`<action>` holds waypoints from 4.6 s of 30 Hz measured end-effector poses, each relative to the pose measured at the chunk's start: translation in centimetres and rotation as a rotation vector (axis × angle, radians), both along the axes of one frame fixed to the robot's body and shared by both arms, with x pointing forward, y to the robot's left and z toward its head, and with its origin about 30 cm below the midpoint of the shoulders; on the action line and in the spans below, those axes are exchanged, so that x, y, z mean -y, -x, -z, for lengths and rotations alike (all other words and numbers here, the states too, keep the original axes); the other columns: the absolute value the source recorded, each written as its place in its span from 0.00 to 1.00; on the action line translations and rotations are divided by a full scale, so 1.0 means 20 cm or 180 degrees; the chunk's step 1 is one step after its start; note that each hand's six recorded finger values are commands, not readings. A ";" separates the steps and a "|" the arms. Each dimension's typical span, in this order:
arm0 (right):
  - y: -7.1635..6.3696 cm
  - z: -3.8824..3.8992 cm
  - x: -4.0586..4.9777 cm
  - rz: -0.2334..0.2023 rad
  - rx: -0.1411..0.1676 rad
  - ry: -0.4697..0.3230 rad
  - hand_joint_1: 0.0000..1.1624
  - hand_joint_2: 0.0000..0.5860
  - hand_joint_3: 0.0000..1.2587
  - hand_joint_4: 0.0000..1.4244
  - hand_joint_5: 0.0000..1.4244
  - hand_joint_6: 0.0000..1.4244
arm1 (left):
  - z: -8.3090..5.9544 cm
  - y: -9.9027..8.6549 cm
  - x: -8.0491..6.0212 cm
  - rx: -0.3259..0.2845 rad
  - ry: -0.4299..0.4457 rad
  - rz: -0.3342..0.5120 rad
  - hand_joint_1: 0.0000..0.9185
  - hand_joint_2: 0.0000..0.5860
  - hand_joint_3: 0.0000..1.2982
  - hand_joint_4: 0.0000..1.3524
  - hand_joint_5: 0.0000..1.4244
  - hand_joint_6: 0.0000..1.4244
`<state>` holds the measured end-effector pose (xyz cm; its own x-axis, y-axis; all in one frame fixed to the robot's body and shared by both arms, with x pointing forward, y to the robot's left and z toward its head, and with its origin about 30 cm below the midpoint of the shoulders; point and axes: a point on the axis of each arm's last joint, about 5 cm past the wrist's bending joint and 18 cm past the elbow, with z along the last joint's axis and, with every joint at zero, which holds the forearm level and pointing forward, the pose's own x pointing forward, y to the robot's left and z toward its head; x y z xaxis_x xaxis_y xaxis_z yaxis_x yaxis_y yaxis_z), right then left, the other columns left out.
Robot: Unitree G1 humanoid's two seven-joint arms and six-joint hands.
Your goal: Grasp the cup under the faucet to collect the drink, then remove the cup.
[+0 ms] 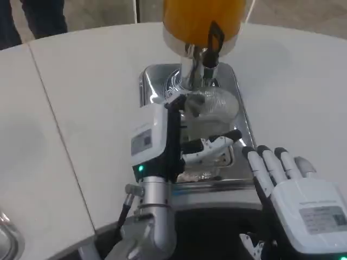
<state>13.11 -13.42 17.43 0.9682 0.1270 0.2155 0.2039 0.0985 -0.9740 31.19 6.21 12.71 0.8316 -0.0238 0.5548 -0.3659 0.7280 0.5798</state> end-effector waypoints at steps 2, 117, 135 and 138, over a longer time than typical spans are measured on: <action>0.00 0.000 0.000 0.0017 -0.0020 -0.0012 0.55 0.81 0.00 0.00 0.00 0.03 | 0.00 0.00 0.01 0.0020 -0.0024 0.0003 0.71 0.07 0.89 0.83 1.00 1.00; -0.54 -0.411 -0.127 -0.1585 0.0446 -0.3483 0.56 0.79 0.00 0.00 0.00 0.04 | -0.06 0.68 -0.72 -0.0642 -0.1921 -0.0581 0.29 0.14 0.00 0.00 0.00 0.00; -0.59 -0.385 -0.131 -0.1972 -0.0068 -0.3224 0.54 0.78 0.00 0.00 0.00 0.05 | -0.05 0.69 -0.72 -0.0671 -0.1798 -0.0672 0.28 0.14 0.00 0.00 0.00 0.00; -0.58 -0.386 -0.127 -0.1953 -0.0066 -0.3081 0.52 0.77 0.00 0.00 0.00 0.05 | -0.05 0.69 -0.72 -0.0666 -0.1795 -0.0669 0.24 0.14 0.00 0.00 0.00 0.00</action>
<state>24.77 -10.88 25.15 0.8049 0.3686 0.4650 -0.1525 0.8859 -0.4381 17.41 20.54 13.66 0.9398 -0.0893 0.3299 -0.3053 0.2149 0.9277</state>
